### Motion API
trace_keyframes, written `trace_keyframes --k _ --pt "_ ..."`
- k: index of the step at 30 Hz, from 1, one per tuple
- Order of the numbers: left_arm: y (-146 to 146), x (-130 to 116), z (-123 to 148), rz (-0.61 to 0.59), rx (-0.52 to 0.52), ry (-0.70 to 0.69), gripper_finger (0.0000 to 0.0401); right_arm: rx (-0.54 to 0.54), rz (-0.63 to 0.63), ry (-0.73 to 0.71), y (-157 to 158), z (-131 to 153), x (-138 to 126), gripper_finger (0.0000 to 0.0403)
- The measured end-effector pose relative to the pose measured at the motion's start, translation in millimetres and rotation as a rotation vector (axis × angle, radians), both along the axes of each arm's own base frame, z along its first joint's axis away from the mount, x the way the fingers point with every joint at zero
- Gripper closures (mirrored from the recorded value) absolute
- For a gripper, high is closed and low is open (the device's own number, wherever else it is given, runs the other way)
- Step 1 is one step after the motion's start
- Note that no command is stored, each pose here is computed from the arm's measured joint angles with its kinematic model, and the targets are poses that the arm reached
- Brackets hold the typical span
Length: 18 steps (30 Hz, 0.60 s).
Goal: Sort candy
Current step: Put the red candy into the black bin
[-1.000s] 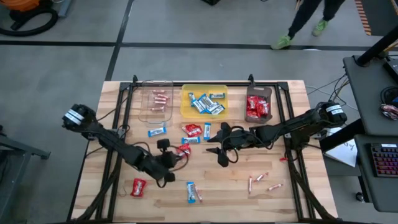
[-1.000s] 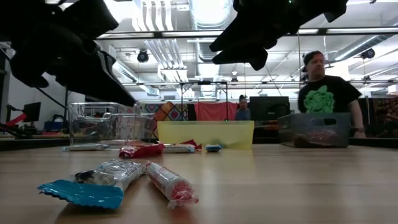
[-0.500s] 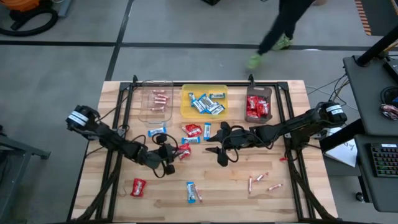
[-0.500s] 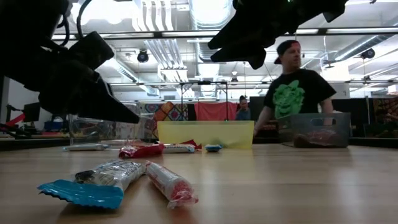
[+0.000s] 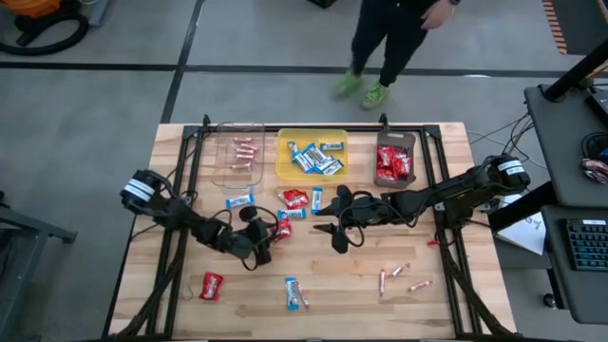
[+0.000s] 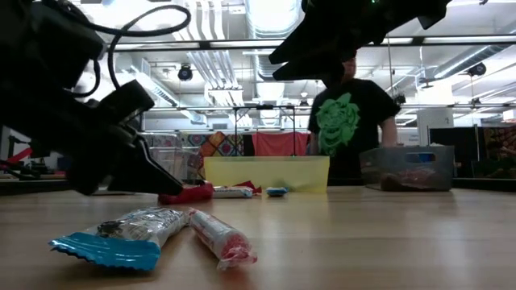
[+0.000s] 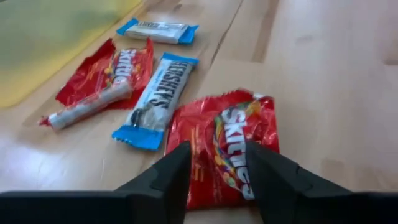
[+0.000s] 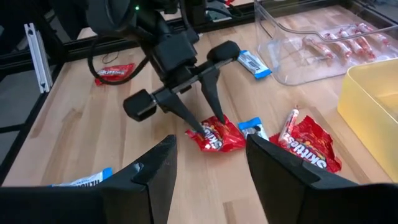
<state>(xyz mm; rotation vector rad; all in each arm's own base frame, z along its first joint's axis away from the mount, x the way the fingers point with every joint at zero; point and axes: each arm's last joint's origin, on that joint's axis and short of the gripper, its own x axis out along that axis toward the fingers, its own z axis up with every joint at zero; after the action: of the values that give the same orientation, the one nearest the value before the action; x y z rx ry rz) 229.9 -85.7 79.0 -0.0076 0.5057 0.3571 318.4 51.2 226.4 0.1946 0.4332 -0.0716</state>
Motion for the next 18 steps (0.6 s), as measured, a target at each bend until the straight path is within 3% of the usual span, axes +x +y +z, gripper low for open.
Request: trace_keyframes --k 5,13,18 --pt "0.2 0.8 -4.3 0.017 -0.006 -0.005 0.0302 0.005 -0.002 0.000 0.0 0.0 0.0 0.0220" --pt "0.2 0.4 -5.5 0.016 -0.008 0.003 0.0392 0.009 -0.004 0.000 0.0 0.0 0.0 0.0220" --pt "-0.2 0.5 -5.1 0.014 -0.010 0.000 0.0397 0.028 -0.011 0.001 0.0 -0.4 -0.3 0.0220"
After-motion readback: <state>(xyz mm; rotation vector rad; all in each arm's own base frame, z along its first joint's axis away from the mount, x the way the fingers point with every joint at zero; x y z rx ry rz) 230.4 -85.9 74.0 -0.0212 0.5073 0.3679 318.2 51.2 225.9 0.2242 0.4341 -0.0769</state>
